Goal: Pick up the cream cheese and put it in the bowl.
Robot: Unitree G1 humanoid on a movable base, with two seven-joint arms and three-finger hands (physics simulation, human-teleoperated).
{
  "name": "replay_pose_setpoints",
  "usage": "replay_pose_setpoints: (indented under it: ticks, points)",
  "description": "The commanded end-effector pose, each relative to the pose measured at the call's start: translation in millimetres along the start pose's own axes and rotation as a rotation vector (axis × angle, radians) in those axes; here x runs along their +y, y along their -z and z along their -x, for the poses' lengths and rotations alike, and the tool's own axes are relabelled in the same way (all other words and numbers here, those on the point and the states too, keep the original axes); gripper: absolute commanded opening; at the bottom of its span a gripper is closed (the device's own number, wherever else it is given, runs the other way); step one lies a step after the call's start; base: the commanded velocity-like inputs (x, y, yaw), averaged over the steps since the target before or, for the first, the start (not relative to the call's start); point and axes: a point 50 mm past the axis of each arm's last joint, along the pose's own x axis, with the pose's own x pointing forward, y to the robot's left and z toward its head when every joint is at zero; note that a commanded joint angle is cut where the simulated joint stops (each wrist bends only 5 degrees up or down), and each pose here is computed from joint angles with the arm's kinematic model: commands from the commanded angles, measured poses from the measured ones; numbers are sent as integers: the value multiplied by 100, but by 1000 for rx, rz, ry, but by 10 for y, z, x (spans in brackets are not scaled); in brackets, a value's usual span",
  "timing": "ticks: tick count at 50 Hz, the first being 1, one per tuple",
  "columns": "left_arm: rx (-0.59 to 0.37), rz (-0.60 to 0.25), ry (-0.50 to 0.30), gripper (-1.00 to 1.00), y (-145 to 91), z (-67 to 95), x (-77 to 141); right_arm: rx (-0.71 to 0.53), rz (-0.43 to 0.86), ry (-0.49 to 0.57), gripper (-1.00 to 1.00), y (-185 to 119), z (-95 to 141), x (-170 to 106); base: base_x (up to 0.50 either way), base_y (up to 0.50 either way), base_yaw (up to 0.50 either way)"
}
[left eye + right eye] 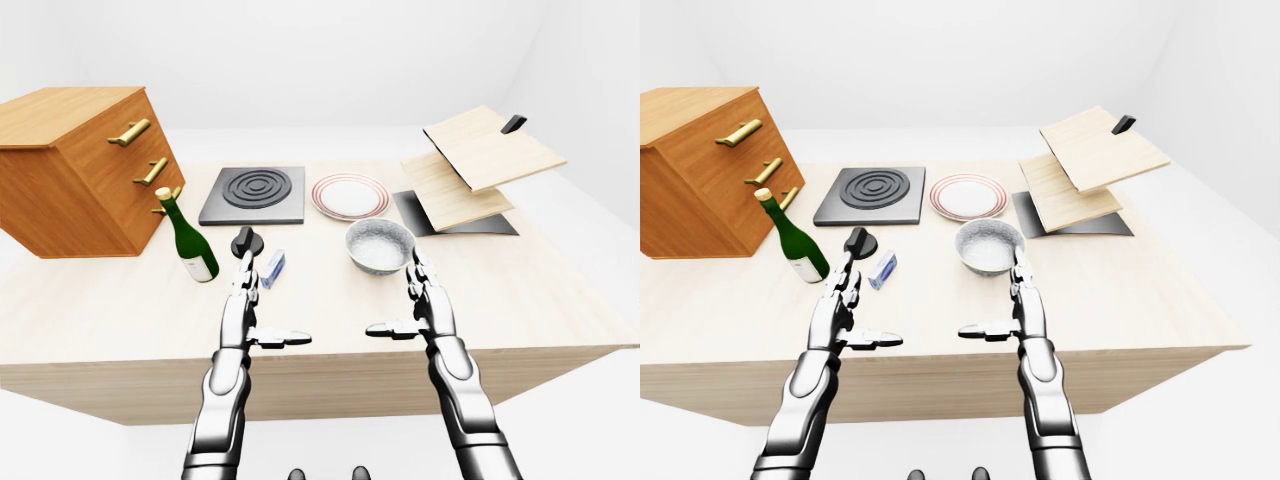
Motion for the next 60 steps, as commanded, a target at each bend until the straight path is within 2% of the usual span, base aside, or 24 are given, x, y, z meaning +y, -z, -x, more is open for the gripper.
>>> replay_pose_setpoints:
  ticks: [1, 4, 18, 26, 28, 30, 33, 39, 60]
  points:
    - [-2, -10, 0, 100, 3, 3, 19, 0, -1, -6, 100, 14, 3, 28, 0, 0, 0]
    - [-4, -10, 0, 100, 0, 7, 20, -17, -11, -29, 100, 4, 23, 41, 0, 0, 0]
    - [-7, -14, -5, 100, 8, -12, 29, -15, 4, -13, 100, 17, 11, 26, 49, 0, 0]
    - [-13, -37, -23, 100, 30, -55, 52, -21, 4, -17, 100, 23, 18, 29, 0, 0, 0]
    - [11, -65, -38, 100, 77, -94, 67, -21, 2, -20, 100, 25, 20, 30, 0, 0, 0]
    - [74, -119, -77, 100, 203, -200, 109, -24, 2, -26, 100, 19, 33, 36, 0, 0, 0]
    - [131, -139, -91, 100, 306, -289, 139, -27, 3, -30, 100, 17, 41, 38, 0, 0, 0]
    - [203, -208, -136, 100, 436, -373, 180, -27, 0, -35, 100, 22, 41, 46, 0, 0, 0]
    - [338, -327, -173, 100, 701, -390, 166, -28, -16, -58, 100, 12, 57, 61, 0, 0, 0]
